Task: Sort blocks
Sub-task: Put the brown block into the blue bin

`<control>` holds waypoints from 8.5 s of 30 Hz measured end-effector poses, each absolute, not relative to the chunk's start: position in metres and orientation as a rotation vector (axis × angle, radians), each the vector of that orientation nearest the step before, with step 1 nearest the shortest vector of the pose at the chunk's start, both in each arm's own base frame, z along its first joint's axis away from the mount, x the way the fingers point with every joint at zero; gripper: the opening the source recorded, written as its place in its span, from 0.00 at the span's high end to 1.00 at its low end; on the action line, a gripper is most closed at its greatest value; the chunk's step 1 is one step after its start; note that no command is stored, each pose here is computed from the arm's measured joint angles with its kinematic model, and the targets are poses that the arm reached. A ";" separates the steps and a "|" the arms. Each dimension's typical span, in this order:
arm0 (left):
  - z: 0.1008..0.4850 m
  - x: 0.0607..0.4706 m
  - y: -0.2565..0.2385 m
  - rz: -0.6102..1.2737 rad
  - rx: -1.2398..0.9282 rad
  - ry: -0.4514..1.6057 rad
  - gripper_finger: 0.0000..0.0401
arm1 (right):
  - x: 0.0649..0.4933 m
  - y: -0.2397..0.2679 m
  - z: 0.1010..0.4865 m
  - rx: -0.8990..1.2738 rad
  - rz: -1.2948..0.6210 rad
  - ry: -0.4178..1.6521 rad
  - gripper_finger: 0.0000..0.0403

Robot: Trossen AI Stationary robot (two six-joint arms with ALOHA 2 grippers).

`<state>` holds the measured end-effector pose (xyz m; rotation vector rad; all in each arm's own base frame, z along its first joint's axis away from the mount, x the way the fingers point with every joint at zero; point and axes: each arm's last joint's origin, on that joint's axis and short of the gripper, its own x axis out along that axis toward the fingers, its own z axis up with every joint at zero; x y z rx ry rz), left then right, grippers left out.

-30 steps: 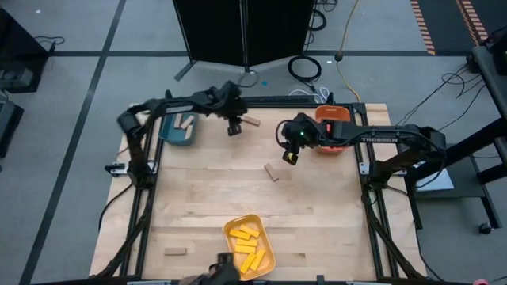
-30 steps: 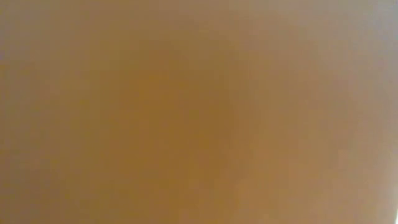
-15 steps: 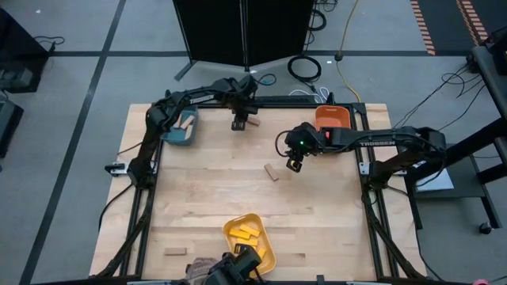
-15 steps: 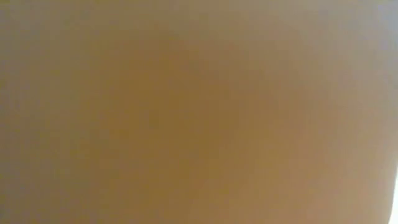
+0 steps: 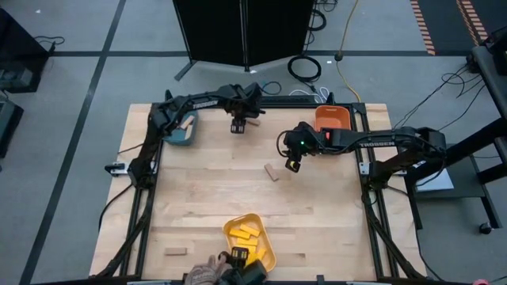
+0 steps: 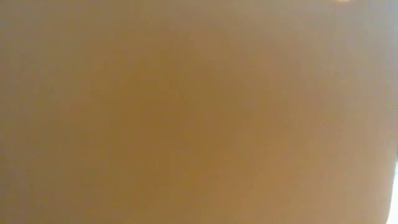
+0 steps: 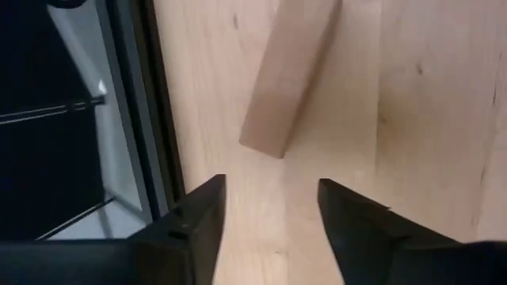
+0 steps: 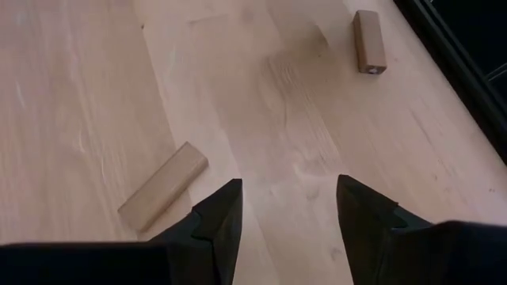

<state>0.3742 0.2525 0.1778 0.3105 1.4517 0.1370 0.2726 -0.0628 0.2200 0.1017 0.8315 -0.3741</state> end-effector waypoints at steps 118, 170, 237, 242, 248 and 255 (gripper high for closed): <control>0.311 0.207 0.335 -0.025 -0.170 0.606 0.36 | 0.458 -0.265 0.190 0.683 -0.774 0.947 0.65; 0.311 0.214 0.332 -0.023 -0.111 0.625 0.36 | 0.460 -0.284 0.178 0.764 -0.639 0.881 0.96; 0.310 0.214 0.331 -0.032 -0.120 0.634 0.36 | 0.383 -0.321 0.148 1.197 -0.498 1.273 1.00; 0.310 0.215 0.330 -0.035 -0.118 0.634 0.36 | 0.377 -0.296 0.160 1.003 -0.656 1.522 1.00; 0.311 0.216 0.330 -0.044 -0.096 0.631 0.36 | 0.393 -0.255 0.197 0.806 -0.616 1.546 1.00; 0.310 0.216 0.330 -0.045 -0.098 0.633 0.36 | 0.388 -0.210 0.263 0.554 -0.725 1.422 1.00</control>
